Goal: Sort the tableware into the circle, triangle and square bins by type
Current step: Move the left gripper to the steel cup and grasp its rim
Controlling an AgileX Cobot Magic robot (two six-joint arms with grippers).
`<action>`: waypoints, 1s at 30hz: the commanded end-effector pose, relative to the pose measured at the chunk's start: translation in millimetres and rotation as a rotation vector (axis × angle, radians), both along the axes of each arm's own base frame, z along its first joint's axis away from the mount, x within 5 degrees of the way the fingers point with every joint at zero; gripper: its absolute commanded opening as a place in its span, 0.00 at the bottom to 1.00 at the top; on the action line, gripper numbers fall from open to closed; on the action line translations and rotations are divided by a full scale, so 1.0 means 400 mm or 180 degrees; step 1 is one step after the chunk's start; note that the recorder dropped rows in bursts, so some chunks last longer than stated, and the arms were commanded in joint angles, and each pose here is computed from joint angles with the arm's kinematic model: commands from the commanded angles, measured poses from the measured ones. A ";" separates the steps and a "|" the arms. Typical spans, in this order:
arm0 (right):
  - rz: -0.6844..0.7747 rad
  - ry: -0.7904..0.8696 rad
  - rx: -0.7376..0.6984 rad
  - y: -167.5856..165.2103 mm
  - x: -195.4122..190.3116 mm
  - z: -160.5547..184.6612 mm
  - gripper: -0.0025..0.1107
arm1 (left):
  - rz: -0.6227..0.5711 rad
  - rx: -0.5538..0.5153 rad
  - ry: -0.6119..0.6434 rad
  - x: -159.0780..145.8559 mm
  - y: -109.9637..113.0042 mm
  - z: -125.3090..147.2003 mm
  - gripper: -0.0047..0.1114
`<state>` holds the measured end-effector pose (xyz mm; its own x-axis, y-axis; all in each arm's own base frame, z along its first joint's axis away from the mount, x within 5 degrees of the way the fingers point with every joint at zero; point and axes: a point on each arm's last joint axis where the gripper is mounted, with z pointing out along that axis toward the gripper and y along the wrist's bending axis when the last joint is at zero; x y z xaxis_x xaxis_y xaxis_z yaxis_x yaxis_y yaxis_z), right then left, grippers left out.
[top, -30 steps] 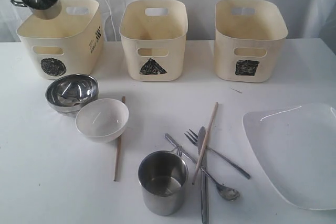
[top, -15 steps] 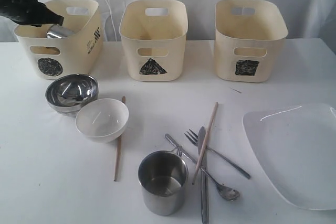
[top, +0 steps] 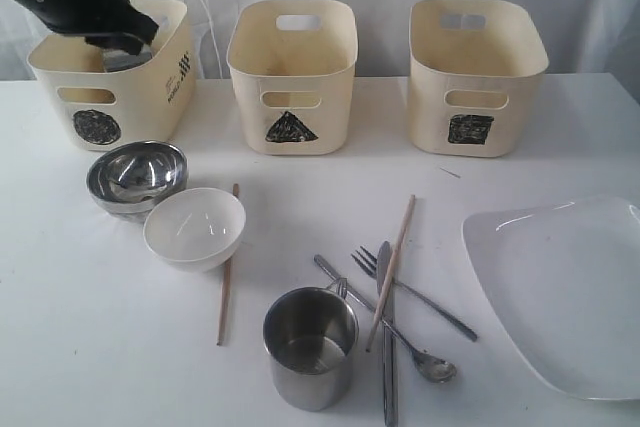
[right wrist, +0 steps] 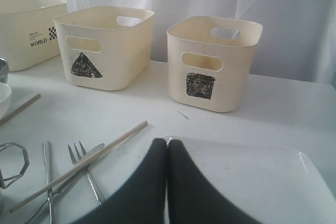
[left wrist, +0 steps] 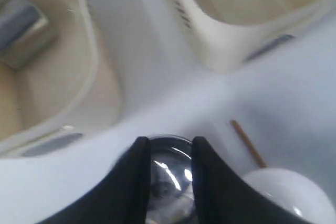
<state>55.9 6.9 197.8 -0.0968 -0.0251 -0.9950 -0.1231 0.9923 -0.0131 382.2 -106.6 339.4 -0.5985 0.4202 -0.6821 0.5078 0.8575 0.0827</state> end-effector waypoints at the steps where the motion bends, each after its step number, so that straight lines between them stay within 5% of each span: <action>1: -0.0009 -0.0024 0.0034 0.000 0.000 -0.002 0.02 | -0.0423 -0.0223 0.0503 -0.116 -0.081 -0.016 0.33; 10: -0.0009 -0.0024 0.0034 0.000 0.000 -0.002 0.02 | -0.1215 -0.0136 0.1238 -0.278 -0.227 -0.124 0.43; 18: -0.0009 -0.0024 0.0034 0.000 0.000 -0.002 0.02 | -0.1521 -0.0102 0.1298 -0.355 -0.309 -0.168 0.52; 30: -0.0009 -0.0024 0.0034 0.000 0.000 -0.002 0.02 | -0.1599 -0.0069 0.1506 -0.401 -0.328 -0.221 0.52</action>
